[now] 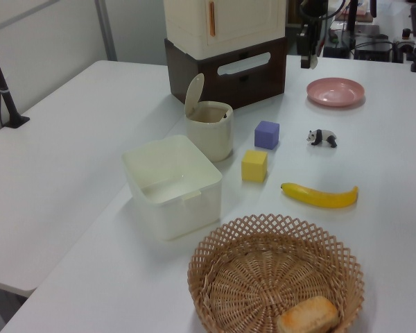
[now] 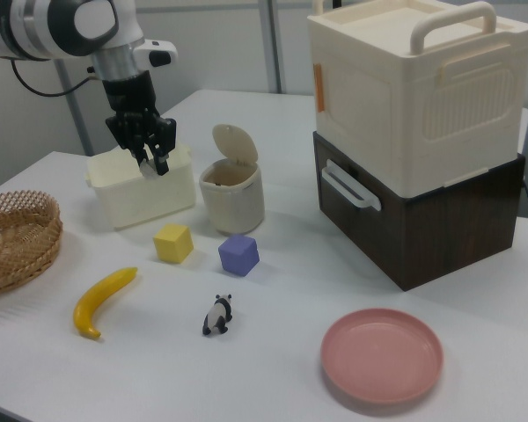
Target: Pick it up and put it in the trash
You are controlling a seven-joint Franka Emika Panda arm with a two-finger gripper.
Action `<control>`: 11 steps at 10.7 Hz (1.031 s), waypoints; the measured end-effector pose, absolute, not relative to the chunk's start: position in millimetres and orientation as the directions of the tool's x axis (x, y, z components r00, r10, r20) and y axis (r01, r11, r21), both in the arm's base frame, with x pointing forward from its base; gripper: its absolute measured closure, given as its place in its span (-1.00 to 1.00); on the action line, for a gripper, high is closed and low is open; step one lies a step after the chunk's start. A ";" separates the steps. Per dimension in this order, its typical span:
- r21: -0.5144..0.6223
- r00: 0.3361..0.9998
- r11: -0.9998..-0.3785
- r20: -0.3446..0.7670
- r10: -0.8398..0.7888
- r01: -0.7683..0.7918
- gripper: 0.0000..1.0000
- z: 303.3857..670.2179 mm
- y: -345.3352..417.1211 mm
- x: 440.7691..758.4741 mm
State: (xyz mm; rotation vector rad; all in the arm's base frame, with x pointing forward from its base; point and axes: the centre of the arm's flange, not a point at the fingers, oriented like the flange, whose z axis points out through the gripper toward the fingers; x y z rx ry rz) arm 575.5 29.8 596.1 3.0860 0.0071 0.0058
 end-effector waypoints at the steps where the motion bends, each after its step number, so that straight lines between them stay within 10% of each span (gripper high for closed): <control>1: 0.055 1.000 -0.998 0.003 0.031 0.031 0.14 599.0 27.1 573.7; 11: 0.067 0.990 -0.993 0.101 0.099 0.093 0.14 565.6 24.7 613.7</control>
